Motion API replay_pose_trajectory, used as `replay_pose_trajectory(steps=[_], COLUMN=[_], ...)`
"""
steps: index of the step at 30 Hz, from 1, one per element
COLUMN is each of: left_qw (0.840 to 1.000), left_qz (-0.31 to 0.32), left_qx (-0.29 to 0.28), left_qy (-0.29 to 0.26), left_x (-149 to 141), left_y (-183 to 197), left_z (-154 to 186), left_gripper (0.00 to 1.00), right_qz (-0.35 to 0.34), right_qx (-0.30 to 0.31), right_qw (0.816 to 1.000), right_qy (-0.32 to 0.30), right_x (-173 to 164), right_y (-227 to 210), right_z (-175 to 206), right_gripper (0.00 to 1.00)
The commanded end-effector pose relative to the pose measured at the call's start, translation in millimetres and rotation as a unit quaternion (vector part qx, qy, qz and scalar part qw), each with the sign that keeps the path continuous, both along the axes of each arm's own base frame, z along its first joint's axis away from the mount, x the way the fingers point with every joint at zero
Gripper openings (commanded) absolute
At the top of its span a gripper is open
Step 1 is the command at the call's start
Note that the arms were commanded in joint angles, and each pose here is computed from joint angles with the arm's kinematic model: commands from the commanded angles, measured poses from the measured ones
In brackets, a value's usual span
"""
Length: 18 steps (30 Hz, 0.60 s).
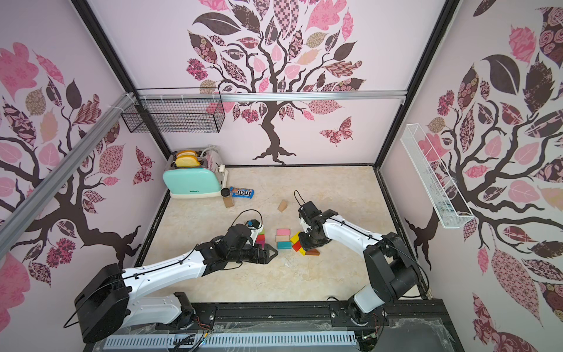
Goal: Assemble a piece of candy with building blocks
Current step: Assemble the building block at the center of the board, then adjust the building block at the center of the board.
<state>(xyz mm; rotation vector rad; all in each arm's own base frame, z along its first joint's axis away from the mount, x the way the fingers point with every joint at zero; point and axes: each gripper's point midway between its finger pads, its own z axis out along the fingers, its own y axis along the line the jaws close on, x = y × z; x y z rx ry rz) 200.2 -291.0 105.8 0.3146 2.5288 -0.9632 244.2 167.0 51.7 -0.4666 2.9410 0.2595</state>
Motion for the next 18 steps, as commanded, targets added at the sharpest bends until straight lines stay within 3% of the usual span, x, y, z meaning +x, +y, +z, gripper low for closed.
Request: replay_pose_trajectory(steps=[1, 18], left_qw=[1.0, 1.0], left_qz=[-0.008, -0.012], left_qx=[-0.009, -0.016], left_qy=[-0.012, -0.017], left_x=[0, 5], left_y=[-1, 0], left_z=[6, 11], left_gripper=[0.88, 0.88], right_qz=[-0.017, -0.034], right_qx=[-0.006, 0.0], right_qw=[1.0, 0.999], right_qy=[0.004, 0.022], right_x=[-7, -32], right_y=[-4, 6], right_z=[-1, -8], right_gripper=[0.38, 0.31])
